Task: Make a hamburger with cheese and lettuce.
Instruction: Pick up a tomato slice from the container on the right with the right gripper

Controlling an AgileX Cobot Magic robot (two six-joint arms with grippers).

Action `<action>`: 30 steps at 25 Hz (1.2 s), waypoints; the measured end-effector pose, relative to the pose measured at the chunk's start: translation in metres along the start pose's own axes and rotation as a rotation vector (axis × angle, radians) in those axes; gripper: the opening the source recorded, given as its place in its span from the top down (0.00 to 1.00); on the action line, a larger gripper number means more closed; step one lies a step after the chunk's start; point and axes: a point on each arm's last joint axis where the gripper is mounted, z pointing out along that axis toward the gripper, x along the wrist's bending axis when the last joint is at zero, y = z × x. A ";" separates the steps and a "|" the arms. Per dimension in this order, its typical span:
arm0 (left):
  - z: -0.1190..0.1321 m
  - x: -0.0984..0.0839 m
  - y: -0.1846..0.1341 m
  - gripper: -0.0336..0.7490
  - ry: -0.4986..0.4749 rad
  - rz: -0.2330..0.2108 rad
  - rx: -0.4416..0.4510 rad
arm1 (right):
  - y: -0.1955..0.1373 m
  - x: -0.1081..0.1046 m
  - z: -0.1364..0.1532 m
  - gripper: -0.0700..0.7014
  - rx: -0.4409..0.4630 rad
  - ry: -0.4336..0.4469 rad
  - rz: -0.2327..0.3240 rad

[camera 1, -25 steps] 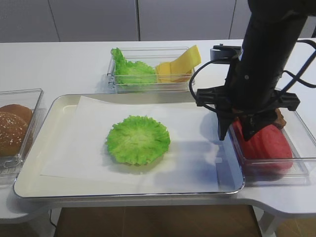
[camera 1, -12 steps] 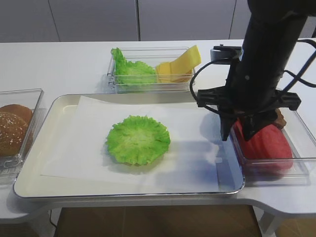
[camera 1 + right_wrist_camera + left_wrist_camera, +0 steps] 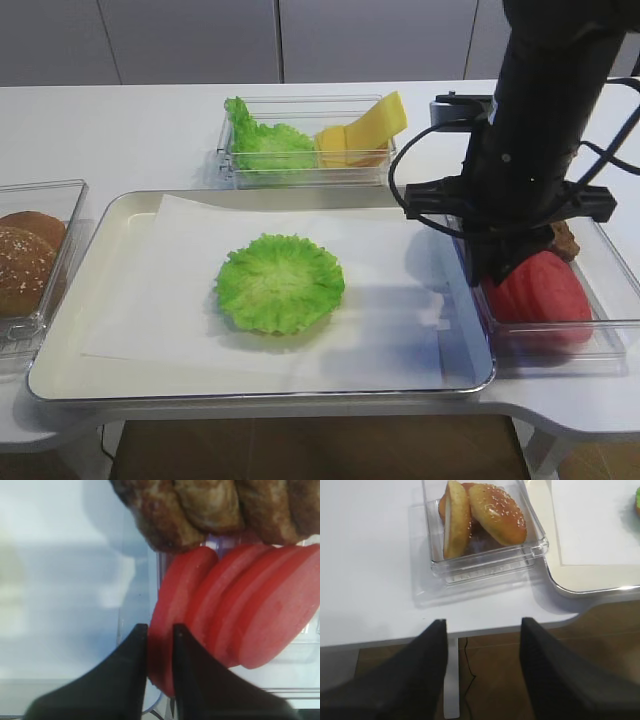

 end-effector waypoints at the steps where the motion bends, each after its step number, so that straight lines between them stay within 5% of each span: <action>1: 0.000 0.000 0.000 0.51 0.000 0.000 0.000 | 0.000 0.000 0.000 0.75 0.002 -0.001 -0.002; 20: 0.000 0.000 0.000 0.51 0.000 0.000 0.000 | -0.003 -0.002 -0.006 0.78 0.001 -0.010 -0.011; 30: 0.000 0.000 0.000 0.51 0.000 0.000 0.000 | 0.004 0.004 -0.033 0.79 -0.055 0.021 -0.026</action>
